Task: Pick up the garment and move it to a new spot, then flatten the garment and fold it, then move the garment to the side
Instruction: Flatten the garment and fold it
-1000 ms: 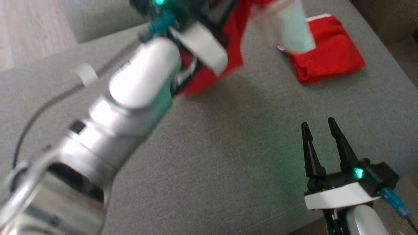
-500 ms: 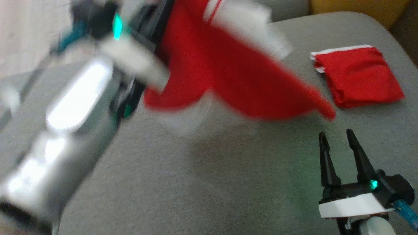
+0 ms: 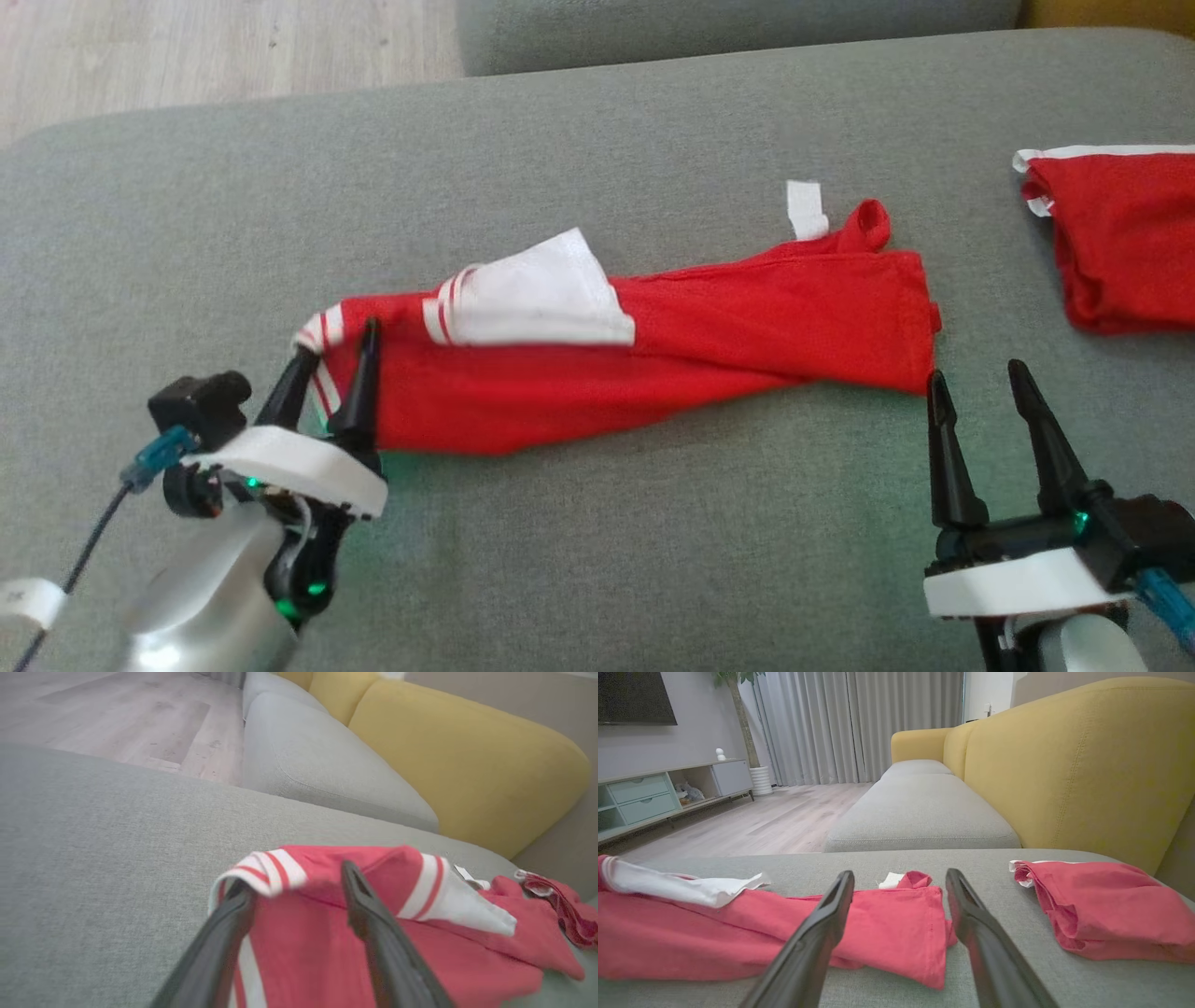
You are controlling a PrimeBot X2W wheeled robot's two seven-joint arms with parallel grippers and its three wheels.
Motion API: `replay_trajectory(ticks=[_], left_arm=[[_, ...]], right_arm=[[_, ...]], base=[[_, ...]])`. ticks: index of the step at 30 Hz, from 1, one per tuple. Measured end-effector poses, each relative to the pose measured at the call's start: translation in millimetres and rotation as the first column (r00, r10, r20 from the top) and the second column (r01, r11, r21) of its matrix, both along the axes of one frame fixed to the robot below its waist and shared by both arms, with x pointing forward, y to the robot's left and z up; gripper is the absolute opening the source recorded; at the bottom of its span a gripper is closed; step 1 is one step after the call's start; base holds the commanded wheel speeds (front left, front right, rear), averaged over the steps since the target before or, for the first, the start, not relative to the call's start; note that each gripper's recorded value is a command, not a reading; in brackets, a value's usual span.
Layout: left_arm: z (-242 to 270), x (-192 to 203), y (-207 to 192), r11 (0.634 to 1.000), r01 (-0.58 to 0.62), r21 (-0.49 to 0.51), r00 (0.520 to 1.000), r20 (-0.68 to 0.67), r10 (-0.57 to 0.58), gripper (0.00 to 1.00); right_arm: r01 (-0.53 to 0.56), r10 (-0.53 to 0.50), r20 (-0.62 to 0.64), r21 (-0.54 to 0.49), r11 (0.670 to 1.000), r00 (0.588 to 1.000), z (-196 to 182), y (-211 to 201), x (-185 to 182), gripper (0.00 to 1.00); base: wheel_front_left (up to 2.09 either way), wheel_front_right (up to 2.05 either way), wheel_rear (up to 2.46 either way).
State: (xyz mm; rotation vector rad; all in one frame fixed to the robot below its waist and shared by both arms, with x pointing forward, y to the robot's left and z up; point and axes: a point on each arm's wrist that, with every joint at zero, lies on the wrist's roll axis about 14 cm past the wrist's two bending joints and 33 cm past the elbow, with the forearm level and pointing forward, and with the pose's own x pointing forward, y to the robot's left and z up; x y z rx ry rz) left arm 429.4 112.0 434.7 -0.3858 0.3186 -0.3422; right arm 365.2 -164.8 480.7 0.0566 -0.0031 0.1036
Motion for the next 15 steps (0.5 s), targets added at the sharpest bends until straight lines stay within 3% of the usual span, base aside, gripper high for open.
replay_trajectory(ticks=[3,8,15], left_arm=[[2,1,4,0.998,-0.065,0.012,0.998,0.020,0.065,1.00],[-6,-18,9,0.978,-0.110,0.179,0.993,0.072,0.098,1.00],[-1,-51,-9,0.941,-0.057,0.334,0.987,0.158,0.004,1.00]], right_arm=[[-0.005,0.005,-0.006,0.000,1.000,1.000,-2,2,1,1.00],[-0.001,0.001,-0.007,-0.001,1.000,1.000,-2,0,1,1.00],[0.004,-0.004,0.004,-0.002,1.000,1.000,1,-2,-1,1.00]], base=[[0.00,0.00,0.00],[0.00,0.00,0.00],[0.00,0.00,0.00]])
